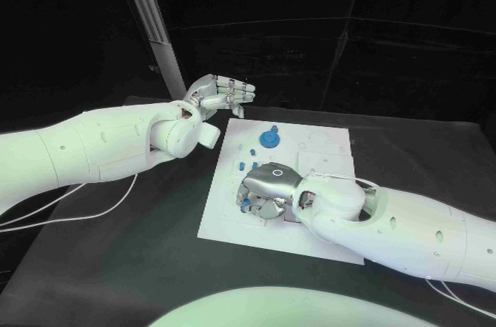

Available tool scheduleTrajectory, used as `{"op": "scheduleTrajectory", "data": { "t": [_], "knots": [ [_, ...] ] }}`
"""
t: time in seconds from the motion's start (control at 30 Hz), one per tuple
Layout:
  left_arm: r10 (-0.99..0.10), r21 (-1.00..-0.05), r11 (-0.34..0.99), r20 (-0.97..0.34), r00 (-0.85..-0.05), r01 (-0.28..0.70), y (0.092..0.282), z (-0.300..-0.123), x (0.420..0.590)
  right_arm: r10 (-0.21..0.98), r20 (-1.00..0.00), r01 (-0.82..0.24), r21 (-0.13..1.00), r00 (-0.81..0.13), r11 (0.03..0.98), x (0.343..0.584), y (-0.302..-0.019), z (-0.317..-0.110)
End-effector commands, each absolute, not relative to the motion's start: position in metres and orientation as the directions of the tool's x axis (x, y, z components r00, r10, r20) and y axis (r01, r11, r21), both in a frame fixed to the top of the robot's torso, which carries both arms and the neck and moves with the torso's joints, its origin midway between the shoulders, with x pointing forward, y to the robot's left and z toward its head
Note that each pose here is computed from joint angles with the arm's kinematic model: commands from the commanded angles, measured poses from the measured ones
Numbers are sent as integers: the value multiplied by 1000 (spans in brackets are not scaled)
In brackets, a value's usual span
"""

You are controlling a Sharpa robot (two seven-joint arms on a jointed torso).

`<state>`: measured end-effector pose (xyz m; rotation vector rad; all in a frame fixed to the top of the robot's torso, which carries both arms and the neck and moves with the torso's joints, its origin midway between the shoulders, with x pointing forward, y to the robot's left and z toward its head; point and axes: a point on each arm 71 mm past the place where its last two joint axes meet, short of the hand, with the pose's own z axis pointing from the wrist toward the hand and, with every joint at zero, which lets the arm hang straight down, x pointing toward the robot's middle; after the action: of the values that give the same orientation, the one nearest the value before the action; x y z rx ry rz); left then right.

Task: Assemble the parts on the task board

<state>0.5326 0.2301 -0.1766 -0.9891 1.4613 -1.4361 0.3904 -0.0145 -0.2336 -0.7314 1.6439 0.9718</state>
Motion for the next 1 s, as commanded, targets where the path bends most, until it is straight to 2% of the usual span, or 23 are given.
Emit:
{"op": "scheduleTrajectory", "data": {
  "t": [0.03, 0.6, 1.0],
  "knots": [
    [-938, -999, 24, -31, -346, 26, 229, -175, 533, -17, -968, -848, 211, -251, 486, 391, -14, -235],
    [-938, -999, 25, -31, -346, 24, 229, -175, 533, -16, -969, -856, 210, -246, 473, 389, -12, -237],
    [-939, -999, 26, -32, -343, 23, 231, -175, 533, 92, -967, -852, 253, -238, 458, 388, -21, -230]
  ]
}}
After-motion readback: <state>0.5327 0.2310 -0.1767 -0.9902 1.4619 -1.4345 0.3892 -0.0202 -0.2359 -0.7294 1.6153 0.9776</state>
